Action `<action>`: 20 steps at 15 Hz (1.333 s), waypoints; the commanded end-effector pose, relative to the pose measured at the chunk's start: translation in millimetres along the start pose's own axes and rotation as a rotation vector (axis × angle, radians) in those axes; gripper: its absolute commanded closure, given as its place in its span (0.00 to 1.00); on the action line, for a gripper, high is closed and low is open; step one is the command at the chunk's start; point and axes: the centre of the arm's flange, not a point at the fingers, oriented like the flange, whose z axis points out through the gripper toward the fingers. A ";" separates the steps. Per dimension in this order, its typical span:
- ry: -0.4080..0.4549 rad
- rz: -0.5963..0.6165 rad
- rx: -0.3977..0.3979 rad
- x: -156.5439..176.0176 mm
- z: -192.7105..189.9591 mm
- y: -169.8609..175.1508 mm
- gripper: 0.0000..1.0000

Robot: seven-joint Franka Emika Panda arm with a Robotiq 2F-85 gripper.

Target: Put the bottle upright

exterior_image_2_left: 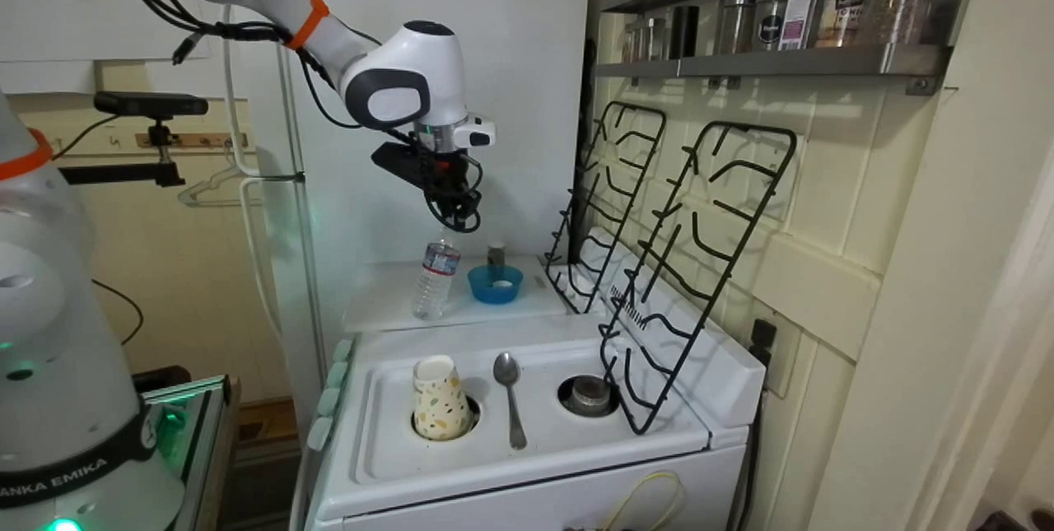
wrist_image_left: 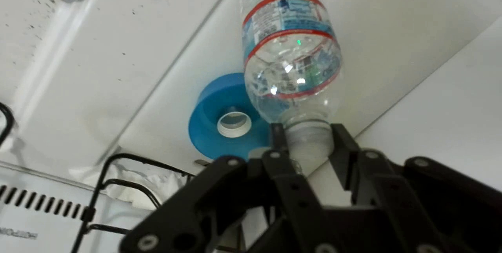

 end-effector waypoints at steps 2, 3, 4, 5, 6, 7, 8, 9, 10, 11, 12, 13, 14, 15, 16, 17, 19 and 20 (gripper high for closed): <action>0.067 -0.241 0.055 -18.6 -0.7 -21.4 0.92; 0.079 -0.292 0.056 -19.3 -1.1 -26.2 0.92; 0.085 -0.334 0.064 -19.2 -0.6 -28.5 0.92; 0.091 -0.365 0.073 -19.3 0.8 -29.9 0.92; 0.091 -0.389 0.088 -19.7 2.7 -30.6 0.92; 0.079 -0.409 0.102 -20.4 4.8 -30.7 0.92; 0.075 -0.425 0.111 -20.7 5.1 -30.4 0.43; 0.073 -0.440 0.116 -21.3 4.7 -29.9 0.42; 0.077 -0.446 0.120 -21.6 3.8 -29.6 0.34; 0.080 -0.447 0.128 -22.1 2.0 -28.1 0.28; 0.084 -0.447 0.135 -22.4 0.2 -26.9 0.21; 0.089 -0.427 0.143 -22.3 -3.5 -25.3 0.13; 0.095 -0.411 0.154 -22.7 -6.4 -23.0 0.06; 0.114 -0.390 0.169 -24.2 -13.1 -20.3 0.00; 0.145 -0.366 0.189 -26.9 -20.2 -17.1 0.00; 0.179 -0.343 0.205 -30.0 -26.5 -13.0 0.00; 0.292 -0.239 0.174 -33.3 -41.3 -3.0 0.00; 0.316 -0.179 0.157 -30.5 -47.0 5.0 0.00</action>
